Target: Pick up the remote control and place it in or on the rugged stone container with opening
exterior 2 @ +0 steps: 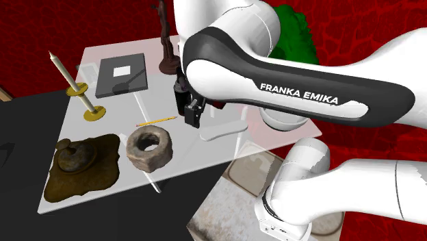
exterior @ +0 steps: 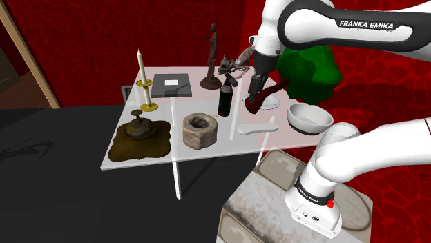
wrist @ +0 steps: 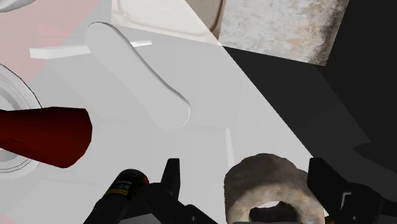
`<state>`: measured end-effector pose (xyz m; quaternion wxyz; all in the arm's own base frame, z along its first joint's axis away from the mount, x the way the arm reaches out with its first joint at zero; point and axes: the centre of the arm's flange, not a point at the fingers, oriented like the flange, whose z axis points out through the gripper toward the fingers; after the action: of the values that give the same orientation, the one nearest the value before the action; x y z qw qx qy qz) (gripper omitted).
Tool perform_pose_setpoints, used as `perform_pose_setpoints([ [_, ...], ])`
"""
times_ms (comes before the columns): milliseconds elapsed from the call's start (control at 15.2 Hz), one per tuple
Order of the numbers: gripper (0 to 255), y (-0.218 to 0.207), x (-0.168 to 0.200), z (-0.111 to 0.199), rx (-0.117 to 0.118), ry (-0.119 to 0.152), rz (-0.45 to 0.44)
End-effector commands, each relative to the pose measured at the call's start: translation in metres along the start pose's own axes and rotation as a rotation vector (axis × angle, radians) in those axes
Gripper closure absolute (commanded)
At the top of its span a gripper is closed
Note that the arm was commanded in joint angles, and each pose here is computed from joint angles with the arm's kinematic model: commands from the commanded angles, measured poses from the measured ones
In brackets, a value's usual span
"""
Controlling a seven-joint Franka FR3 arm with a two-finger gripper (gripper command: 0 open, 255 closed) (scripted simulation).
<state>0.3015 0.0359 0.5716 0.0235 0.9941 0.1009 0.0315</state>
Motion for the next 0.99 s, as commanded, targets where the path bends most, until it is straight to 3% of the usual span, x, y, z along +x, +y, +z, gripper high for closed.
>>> perform_pose_setpoints([
  [0, 0, 0.000, 0.000, 0.000, 0.000, 0.000, 0.000],
  [924, 0, 0.111, -0.024, 0.151, 0.068, -0.025, -0.489],
])
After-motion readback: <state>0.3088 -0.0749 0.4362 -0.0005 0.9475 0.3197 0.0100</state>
